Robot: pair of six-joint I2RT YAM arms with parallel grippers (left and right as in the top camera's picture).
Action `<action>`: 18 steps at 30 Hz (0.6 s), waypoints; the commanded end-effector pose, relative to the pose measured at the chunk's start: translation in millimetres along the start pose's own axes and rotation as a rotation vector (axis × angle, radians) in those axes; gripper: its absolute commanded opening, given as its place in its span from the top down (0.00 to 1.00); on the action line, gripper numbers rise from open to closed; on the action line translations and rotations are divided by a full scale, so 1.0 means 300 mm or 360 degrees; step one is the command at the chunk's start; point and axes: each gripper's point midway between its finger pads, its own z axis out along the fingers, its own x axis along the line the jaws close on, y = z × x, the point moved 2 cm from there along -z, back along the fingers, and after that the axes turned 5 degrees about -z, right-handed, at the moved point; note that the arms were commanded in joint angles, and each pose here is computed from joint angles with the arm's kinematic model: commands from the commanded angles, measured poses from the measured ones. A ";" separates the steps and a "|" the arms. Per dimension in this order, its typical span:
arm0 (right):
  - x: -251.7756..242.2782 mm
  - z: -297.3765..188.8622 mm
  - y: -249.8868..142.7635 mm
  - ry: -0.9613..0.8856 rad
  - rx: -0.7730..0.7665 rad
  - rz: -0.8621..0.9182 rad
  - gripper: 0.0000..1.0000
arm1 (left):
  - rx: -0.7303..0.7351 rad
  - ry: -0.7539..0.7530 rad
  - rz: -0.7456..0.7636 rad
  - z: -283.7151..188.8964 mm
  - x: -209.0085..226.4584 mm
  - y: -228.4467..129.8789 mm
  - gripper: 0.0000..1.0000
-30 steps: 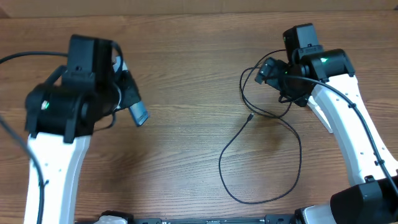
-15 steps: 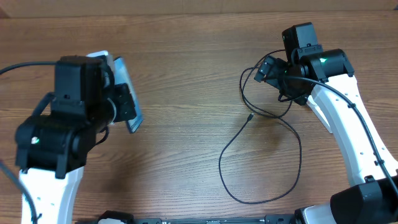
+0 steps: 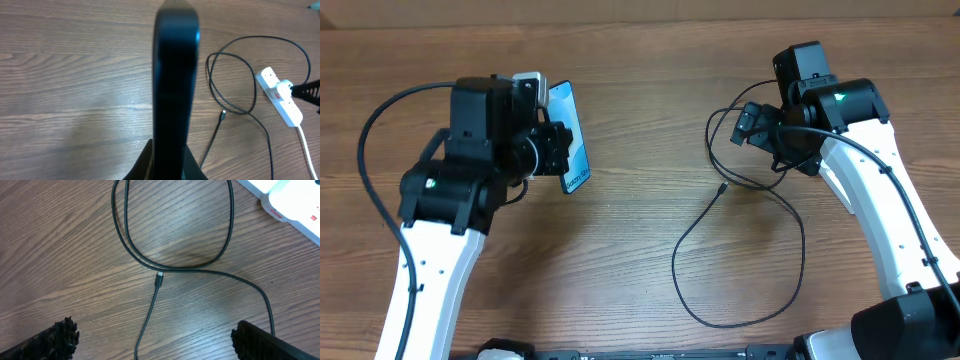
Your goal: Plug charger to phone and switch on socket
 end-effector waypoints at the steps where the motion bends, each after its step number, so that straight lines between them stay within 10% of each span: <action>1: -0.004 0.024 -0.005 -0.0031 0.0027 -0.0043 0.00 | 0.0043 -0.0038 -0.0007 0.057 -0.005 0.006 0.96; 18: 0.021 0.195 -0.085 -0.0062 0.0394 -0.0043 0.05 | 0.0420 -0.0924 -0.0263 0.261 -0.200 0.024 0.96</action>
